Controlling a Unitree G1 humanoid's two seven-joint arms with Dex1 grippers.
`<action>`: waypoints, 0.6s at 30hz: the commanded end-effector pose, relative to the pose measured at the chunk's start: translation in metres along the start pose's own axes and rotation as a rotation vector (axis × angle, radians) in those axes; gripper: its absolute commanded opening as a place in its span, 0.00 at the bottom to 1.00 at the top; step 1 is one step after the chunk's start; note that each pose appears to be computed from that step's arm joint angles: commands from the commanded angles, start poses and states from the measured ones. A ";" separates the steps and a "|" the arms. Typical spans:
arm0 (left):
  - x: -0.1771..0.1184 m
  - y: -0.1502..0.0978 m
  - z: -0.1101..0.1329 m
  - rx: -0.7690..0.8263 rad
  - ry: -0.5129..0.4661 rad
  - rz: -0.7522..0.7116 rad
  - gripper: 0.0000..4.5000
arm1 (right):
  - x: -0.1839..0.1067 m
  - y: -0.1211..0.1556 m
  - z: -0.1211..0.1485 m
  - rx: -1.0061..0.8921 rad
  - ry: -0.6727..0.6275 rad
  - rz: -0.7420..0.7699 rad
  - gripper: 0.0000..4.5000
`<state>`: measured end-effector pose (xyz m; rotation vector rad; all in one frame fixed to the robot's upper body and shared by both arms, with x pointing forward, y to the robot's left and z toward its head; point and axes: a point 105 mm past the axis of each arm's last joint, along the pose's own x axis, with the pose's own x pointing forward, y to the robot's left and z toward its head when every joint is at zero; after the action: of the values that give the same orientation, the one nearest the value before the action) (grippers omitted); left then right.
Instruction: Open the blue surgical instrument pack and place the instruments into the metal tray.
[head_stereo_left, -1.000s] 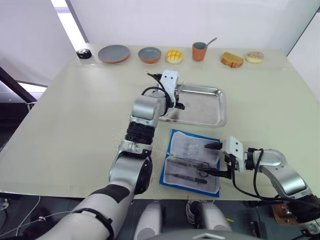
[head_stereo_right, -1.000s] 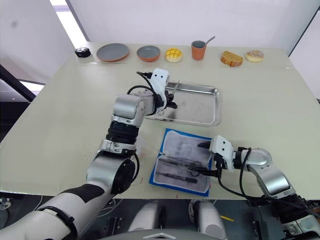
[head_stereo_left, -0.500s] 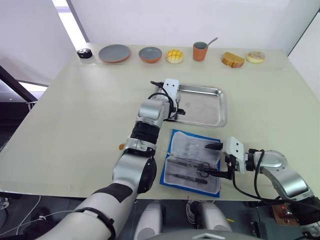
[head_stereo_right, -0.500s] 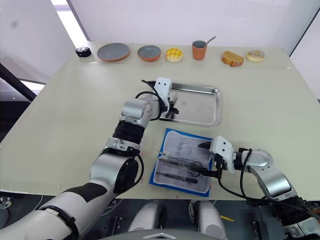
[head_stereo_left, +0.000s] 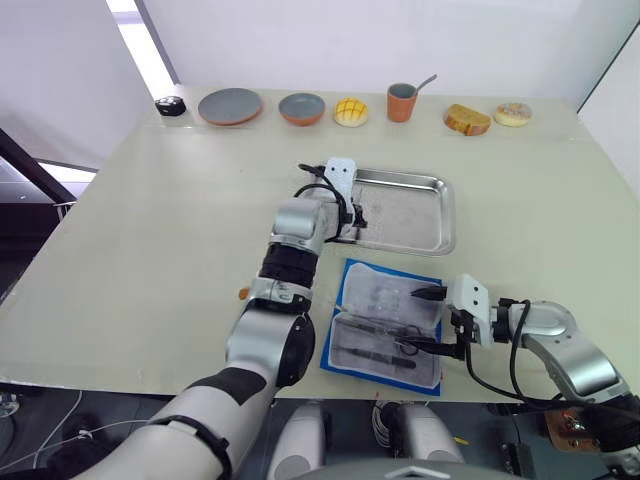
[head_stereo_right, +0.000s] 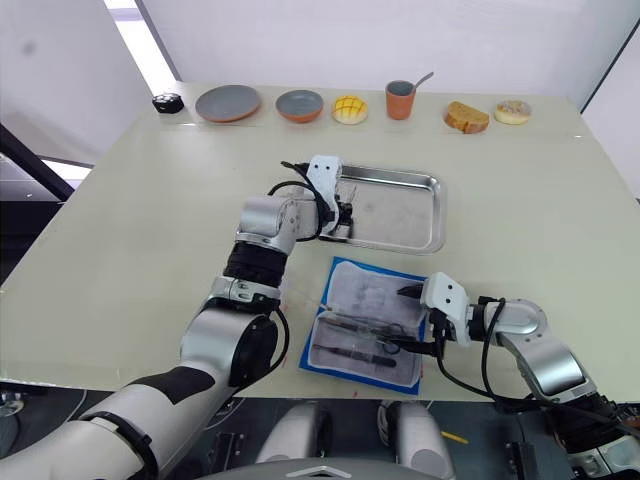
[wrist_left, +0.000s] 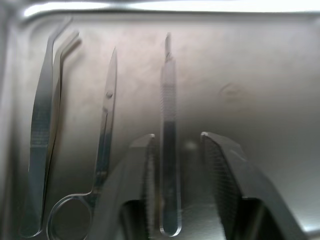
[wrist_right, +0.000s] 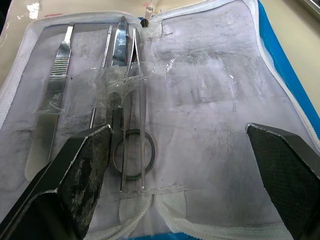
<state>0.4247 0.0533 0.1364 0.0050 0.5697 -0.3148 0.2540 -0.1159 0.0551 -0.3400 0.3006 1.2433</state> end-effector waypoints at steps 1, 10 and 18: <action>-0.022 -0.015 0.027 -0.008 -0.109 -0.125 0.35 | -0.006 0.017 -0.062 0.173 0.219 0.020 1.00; -0.081 -0.049 0.021 0.187 -0.307 -0.617 0.35 | -0.005 0.014 -0.058 0.157 0.190 0.028 1.00; -0.143 -0.022 -0.034 0.473 -0.323 -0.947 0.35 | -0.007 0.014 -0.052 0.143 0.127 0.032 1.00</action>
<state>0.3028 0.0789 0.1743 0.0627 0.2203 -1.2313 0.2533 -0.1213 0.0544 -0.3210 0.2837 1.2538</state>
